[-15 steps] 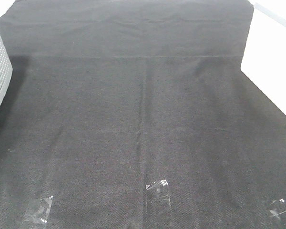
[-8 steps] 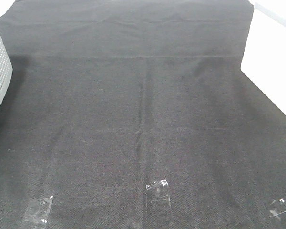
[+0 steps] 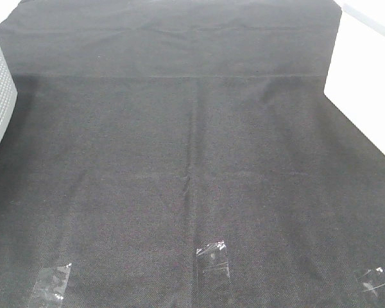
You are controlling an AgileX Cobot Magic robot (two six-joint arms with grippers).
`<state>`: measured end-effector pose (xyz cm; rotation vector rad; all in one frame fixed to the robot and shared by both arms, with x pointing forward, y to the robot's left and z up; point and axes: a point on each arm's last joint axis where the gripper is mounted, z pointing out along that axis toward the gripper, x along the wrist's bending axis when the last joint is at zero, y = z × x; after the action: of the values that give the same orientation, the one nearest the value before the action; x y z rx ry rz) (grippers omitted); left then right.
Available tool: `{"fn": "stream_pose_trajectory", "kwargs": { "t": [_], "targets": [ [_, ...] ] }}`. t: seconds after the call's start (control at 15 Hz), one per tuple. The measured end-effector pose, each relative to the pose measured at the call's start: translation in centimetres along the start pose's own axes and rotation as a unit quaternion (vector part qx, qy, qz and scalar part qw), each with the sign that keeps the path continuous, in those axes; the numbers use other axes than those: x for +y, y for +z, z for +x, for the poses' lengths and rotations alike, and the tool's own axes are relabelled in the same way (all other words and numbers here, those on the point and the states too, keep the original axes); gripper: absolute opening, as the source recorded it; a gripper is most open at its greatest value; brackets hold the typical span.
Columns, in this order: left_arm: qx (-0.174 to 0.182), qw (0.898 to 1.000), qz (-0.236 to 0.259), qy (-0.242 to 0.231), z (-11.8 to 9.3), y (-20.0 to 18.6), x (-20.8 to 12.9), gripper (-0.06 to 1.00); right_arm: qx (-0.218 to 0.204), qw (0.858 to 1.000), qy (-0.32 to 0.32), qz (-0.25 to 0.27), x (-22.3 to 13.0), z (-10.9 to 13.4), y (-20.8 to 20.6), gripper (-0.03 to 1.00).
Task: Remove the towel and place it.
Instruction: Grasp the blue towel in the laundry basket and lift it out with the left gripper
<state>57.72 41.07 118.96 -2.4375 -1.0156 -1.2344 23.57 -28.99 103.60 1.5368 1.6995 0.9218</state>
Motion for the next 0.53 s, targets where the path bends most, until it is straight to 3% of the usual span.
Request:
{"fn": "stream_pose_trajectory", "kwargs": {
  "t": [0.2, 0.33, 0.53],
  "targets": [
    [0.057, 0.997, -0.050, 0.004, 0.9, -4.6, 0.5, 0.00, 0.000, 1.000, 0.000, 0.000, 0.0, 0.0, 0.0, 0.83],
    [0.101, 0.985, -0.126, 0.057, 0.3, -9.1, 3.0, 0.00, 0.000, 1.000, 0.000, 0.000, 0.0, 0.0, 0.0, 0.83],
    [0.131, 0.959, -0.212, 0.131, -1.6, -13.6, 6.4, 0.00, 0.003, 1.000, 0.001, 0.000, 0.0, 0.0, 0.0, 0.83]
  ]
}}
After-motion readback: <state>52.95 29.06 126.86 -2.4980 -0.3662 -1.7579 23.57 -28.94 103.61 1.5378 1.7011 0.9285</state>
